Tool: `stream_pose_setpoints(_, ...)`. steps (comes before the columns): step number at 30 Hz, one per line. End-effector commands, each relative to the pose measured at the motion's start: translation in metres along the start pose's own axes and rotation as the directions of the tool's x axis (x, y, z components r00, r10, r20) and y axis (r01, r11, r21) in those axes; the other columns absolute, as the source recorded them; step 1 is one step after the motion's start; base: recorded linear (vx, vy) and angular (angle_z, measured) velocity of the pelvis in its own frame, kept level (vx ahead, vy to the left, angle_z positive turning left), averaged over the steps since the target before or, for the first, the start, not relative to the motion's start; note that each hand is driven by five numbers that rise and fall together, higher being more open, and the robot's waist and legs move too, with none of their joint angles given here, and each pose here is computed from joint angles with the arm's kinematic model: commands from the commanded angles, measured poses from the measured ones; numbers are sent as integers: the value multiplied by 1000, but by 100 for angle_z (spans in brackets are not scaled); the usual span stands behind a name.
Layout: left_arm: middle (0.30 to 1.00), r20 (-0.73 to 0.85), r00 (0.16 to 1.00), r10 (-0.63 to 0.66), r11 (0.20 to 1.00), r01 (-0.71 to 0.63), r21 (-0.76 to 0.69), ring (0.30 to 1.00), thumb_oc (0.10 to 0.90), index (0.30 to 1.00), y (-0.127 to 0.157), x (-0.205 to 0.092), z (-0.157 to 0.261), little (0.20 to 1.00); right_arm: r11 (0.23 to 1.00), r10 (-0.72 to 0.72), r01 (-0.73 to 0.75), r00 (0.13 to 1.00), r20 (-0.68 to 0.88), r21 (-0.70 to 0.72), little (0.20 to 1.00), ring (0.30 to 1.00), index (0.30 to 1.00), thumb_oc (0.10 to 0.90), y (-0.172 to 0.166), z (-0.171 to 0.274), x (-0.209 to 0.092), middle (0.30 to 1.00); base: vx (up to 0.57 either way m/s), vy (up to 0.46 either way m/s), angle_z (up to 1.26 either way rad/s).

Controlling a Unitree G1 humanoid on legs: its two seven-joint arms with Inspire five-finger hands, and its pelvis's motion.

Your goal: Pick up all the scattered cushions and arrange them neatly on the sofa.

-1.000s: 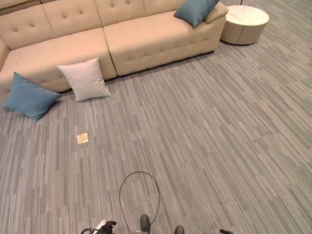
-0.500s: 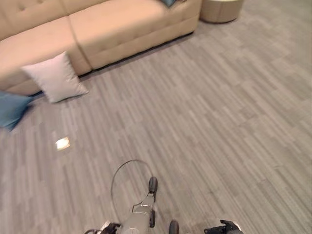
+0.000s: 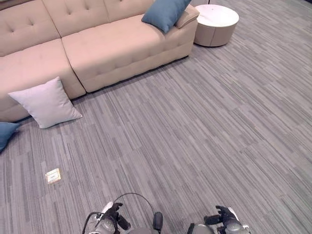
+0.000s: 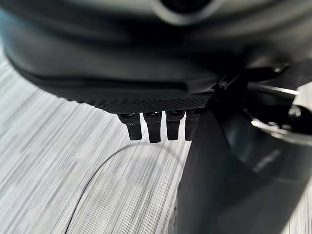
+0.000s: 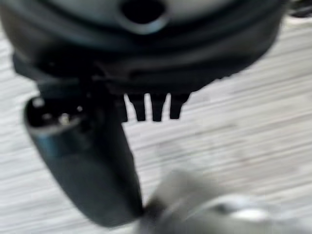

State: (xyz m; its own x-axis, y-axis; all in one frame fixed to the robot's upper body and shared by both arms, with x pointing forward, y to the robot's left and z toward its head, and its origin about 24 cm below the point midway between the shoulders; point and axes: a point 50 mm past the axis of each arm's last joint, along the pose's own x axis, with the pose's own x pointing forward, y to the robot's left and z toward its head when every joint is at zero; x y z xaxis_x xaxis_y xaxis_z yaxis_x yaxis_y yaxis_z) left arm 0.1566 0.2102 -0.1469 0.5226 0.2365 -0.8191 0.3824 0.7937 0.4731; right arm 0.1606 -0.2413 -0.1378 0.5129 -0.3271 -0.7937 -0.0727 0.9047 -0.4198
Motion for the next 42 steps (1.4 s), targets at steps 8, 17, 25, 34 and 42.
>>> stream_pose_setpoints(8,900,-168,985,-46,999,43,-20,900,800,900,-24,-12,-48,900,990,-30,64,967,-253,125,900,900,900,800,-8,-71,-14,900,451,-252,17)
stream_pose_setpoints(17,900,-82,996,-45,995,37,-97,900,800,900,-24,-9,-26,900,978,-98,138,967,-236,156,900,900,900,800,-26,-63,-10,900,317,-365,3)
stream_pose_setpoints(25,900,-74,997,-22,996,16,-84,900,800,900,-24,-9,-27,900,990,-110,119,988,-107,80,900,900,900,800,-18,-33,-4,900,510,-34,11)
stream_pose_setpoints(34,900,-316,947,-61,994,30,-102,900,800,900,-30,-27,-92,900,999,13,-6,980,-199,35,900,900,900,800,17,-62,-16,900,501,168,-18)
stream_pose_setpoints(42,900,-184,983,-8,999,-1,-49,900,800,900,-12,-12,-55,900,999,21,-16,984,-175,33,900,900,900,800,18,-58,-15,900,463,173,54)
